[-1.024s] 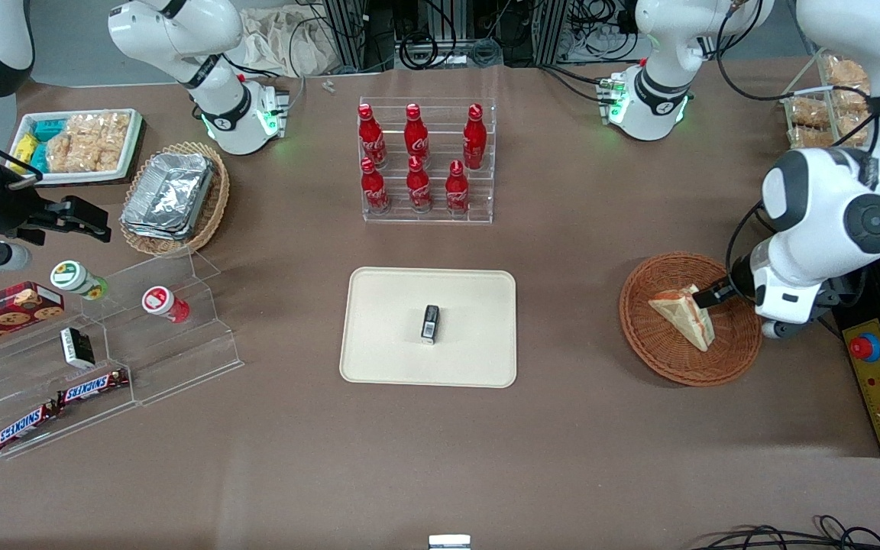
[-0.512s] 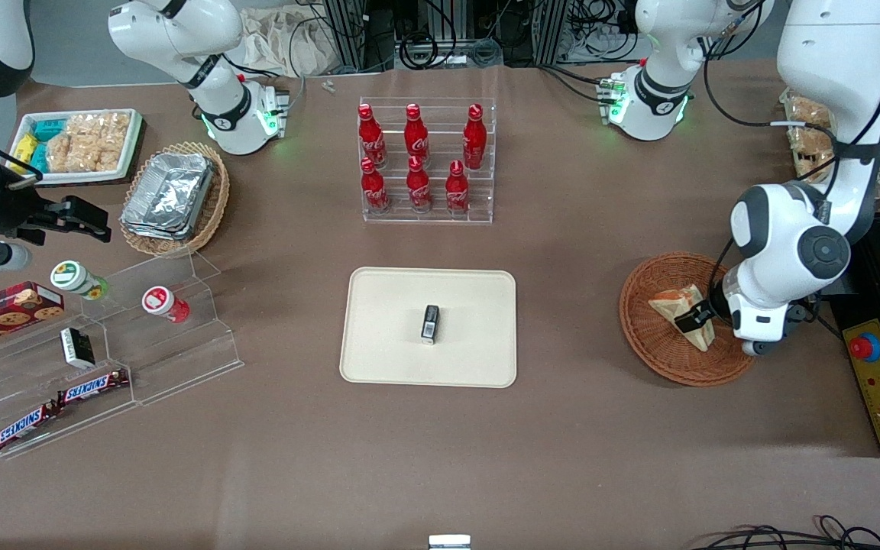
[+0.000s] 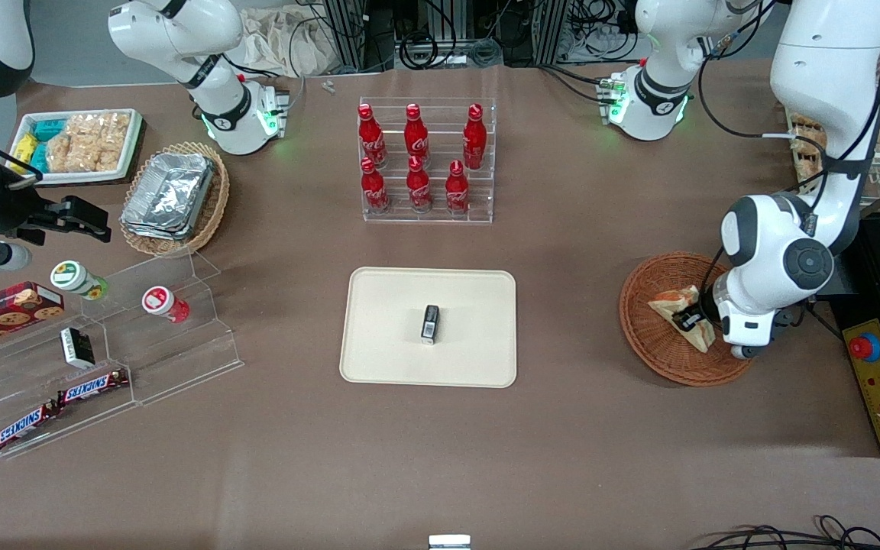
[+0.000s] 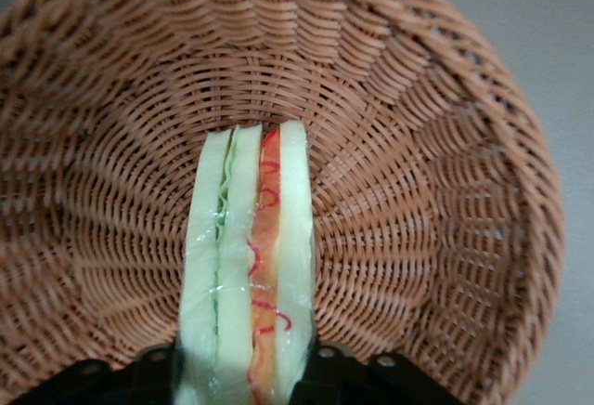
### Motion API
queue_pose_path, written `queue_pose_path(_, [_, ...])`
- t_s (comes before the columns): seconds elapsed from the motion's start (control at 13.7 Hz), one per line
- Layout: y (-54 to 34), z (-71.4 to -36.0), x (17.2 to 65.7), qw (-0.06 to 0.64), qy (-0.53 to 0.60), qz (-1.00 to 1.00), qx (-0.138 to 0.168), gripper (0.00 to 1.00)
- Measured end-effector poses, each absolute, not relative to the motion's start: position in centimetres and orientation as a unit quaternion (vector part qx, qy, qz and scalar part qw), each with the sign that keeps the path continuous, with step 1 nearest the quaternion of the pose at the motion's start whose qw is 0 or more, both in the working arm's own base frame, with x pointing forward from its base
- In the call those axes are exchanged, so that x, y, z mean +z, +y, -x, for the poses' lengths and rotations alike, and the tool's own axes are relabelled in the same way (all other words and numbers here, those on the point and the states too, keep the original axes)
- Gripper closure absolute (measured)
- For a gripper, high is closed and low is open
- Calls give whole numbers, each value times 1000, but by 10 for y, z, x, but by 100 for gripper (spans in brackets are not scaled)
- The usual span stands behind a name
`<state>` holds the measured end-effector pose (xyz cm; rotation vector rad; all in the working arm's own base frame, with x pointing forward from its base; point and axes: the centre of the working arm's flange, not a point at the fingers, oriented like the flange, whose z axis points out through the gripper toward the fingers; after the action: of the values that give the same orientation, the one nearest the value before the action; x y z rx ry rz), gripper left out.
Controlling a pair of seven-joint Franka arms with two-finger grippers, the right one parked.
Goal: Place sandwich from basket to tray
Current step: 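Lower the left gripper and close it on the sandwich, then lift the sandwich and carry it toward the cream tray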
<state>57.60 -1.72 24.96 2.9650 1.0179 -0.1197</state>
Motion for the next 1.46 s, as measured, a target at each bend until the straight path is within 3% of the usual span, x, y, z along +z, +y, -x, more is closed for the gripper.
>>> queue_pose_path(0.29, [-36, -582, 369, -13, 293, -953, -82, 70])
queue_pose_path(0.44, [-78, -581, 421, -11, 256, -963, -83, 80])
queue_pose_path(0.66, [-165, -569, 450, 1, 181, -981, -77, 80])
queue_pose_path(1.02, [-305, -546, 416, 55, 62, -996, -42, 80])
queue_pose_path(1.46, [-385, -534, 279, 59, -33, -997, -25, 80])
